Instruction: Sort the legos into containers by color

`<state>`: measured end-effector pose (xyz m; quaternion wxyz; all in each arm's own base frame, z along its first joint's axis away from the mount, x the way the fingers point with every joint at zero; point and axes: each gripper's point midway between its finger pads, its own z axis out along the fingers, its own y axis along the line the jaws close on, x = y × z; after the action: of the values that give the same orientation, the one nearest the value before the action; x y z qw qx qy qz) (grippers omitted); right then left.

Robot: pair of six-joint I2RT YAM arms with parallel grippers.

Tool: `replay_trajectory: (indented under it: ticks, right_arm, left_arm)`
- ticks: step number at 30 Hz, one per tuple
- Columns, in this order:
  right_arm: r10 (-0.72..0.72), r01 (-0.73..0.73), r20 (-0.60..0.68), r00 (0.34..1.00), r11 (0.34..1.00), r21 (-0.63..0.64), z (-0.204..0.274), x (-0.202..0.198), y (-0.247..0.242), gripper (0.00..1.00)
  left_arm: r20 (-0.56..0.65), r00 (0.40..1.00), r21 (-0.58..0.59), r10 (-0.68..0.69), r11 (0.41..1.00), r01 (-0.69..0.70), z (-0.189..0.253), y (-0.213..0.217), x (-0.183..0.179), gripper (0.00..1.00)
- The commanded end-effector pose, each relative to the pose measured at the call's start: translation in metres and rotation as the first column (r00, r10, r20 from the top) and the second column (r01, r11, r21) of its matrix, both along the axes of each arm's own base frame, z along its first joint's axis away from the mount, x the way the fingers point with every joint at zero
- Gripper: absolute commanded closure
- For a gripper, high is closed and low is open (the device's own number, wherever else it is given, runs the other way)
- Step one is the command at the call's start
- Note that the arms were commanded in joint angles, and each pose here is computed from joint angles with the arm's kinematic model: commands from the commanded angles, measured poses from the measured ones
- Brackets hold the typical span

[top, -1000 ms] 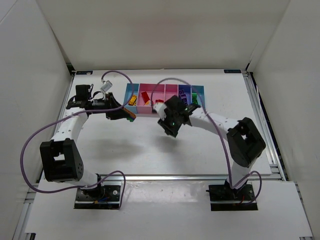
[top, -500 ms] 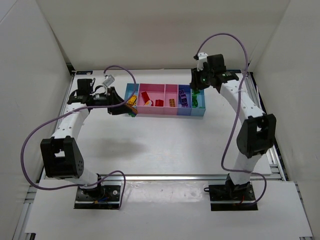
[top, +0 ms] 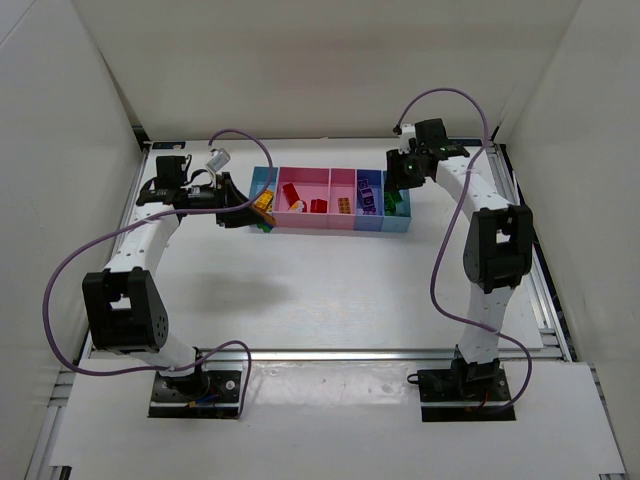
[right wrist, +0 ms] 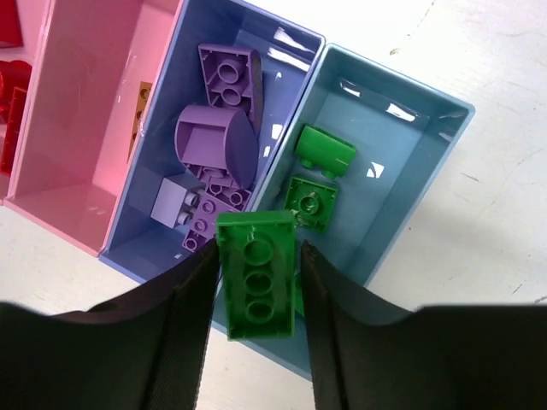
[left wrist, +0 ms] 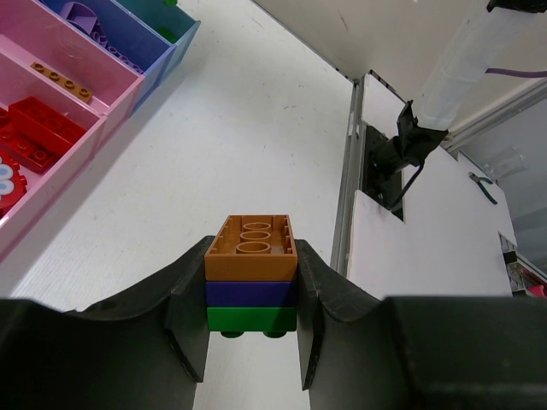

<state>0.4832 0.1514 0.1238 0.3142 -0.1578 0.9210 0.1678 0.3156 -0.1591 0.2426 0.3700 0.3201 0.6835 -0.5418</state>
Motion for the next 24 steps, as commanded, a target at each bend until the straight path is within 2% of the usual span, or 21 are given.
replay_trajectory:
  ticks: [1, 2, 4, 10, 12, 14, 15, 18, 19, 20, 21, 23, 24]
  right_arm:
    - [0.009, -0.009, 0.035, 0.999, 1.0, 0.013, 0.008, 0.012, 0.004, 0.52]
    - [0.008, -0.009, 0.039, 0.999, 1.0, 0.011, 0.008, 0.013, 0.004, 0.46]
    - [0.001, -0.001, 0.035, 0.999, 1.0, 0.001, 0.005, 0.013, 0.002, 0.41]
    - [0.016, -0.015, 0.057, 0.998, 1.0, -0.012, 0.009, 0.012, 0.0, 0.38]
    - [0.069, -0.072, 0.079, 0.994, 0.997, 0.036, 0.022, 0.006, 0.012, 0.39]
    - [0.197, -0.219, 0.137, 0.971, 0.961, 0.167, 0.057, -0.012, 0.039, 0.38]
    - [0.3, -0.34, 0.178, 0.937, 0.902, 0.266, 0.077, -0.029, 0.061, 0.38]
    - [0.472, -0.537, 0.256, 0.844, 0.747, 0.391, 0.113, -0.072, 0.093, 0.32]
    - [0.551, -0.618, 0.288, 0.783, 0.634, 0.465, 0.127, -0.096, 0.107, 0.29]
    - [0.585, -0.646, 0.299, 0.754, 0.577, 0.5, 0.133, -0.107, 0.113, 0.29]
    - [0.64, -0.694, 0.332, 0.693, 0.468, 0.547, 0.146, -0.128, 0.124, 0.28]
    - [0.692, -0.729, 0.357, 0.627, 0.361, 0.582, 0.154, -0.151, 0.14, 0.28]
    - [0.705, -0.738, 0.365, 0.609, 0.334, 0.586, 0.158, -0.157, 0.145, 0.28]
  left_arm:
    - [0.049, 0.999, -0.009, -0.018, 1.0, 0.019, 0.012, -0.002, 0.001, 0.81]
    - [0.048, 0.999, -0.009, -0.018, 1.0, 0.019, 0.011, -0.002, 0.001, 0.81]
    - [0.043, 0.999, -0.011, -0.019, 1.0, 0.019, 0.011, -0.002, 0.002, 0.81]
    - [0.054, 0.998, -0.012, -0.022, 1.0, 0.022, 0.012, -0.002, 0.002, 0.81]
    - [0.058, 0.998, -0.023, -0.032, 0.999, 0.033, 0.014, -0.002, -0.001, 0.81]
    - [0.063, 0.997, -0.033, -0.044, 0.998, 0.046, 0.016, -0.004, -0.004, 0.81]
    - [0.065, 0.997, -0.036, -0.045, 0.998, 0.048, 0.016, -0.003, -0.005, 0.81]
    - [0.072, 0.995, -0.047, -0.063, 0.997, 0.066, 0.018, -0.006, -0.01, 0.81]
    - [0.077, 0.994, -0.058, -0.073, 0.995, 0.077, 0.02, -0.006, -0.012, 0.8]
    - [0.079, 0.993, -0.077, -0.092, 0.992, 0.098, 0.024, -0.008, -0.015, 0.8]
    - [0.081, 0.991, -0.092, -0.106, 0.989, 0.113, 0.026, -0.009, -0.017, 0.79]
    - [0.082, 0.987, -0.122, -0.139, 0.981, 0.148, 0.03, -0.012, -0.022, 0.79]
    - [0.085, 0.986, -0.128, -0.146, 0.979, 0.156, 0.03, -0.012, -0.023, 0.79]
